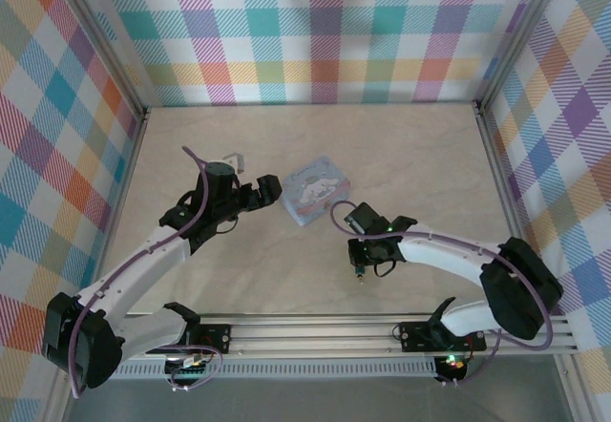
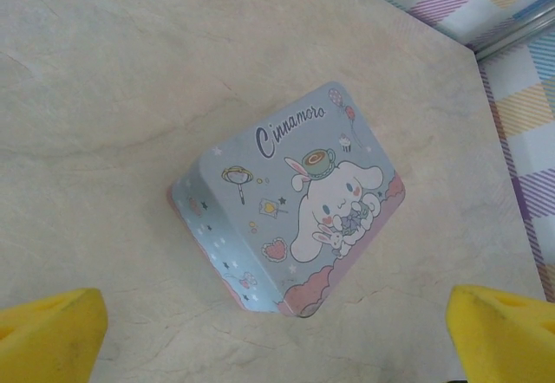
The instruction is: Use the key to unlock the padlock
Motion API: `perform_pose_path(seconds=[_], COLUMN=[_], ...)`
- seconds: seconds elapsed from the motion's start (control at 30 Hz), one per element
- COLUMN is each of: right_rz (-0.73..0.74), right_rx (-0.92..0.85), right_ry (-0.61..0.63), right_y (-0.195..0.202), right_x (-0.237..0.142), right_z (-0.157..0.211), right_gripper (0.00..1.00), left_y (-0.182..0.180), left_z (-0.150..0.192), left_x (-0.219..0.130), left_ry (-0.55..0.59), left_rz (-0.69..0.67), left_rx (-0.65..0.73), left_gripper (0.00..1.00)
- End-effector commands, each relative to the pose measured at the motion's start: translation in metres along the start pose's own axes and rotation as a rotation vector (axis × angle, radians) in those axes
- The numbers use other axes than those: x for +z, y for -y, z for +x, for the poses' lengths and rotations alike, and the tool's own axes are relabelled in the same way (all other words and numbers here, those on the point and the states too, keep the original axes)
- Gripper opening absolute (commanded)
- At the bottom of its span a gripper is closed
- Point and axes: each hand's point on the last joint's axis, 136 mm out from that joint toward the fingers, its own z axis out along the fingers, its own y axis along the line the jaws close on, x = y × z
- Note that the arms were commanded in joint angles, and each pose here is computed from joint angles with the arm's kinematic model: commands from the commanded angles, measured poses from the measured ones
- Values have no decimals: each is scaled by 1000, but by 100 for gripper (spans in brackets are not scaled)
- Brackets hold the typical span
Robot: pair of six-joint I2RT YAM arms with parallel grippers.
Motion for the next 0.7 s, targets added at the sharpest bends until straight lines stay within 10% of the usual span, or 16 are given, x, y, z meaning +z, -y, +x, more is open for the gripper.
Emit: perform_pose_path(seconds=[0.0, 0.43, 0.67], right_rz=[5, -88, 151], right_rx=[-45, 49, 271], right_ry=[73, 559, 799], right_y=[-2, 45, 135], right_x=[-23, -111, -130], right_z=[-19, -102, -113], right_gripper=[30, 60, 100], left_y=[-4, -58, -87], left_z=[-11, -38, -60], left_x=[-12, -69, -101], left_ry=[54, 341, 554], left_rz=[-26, -280, -454], left_rx=[11, 129, 318], left_gripper=[100, 100, 100])
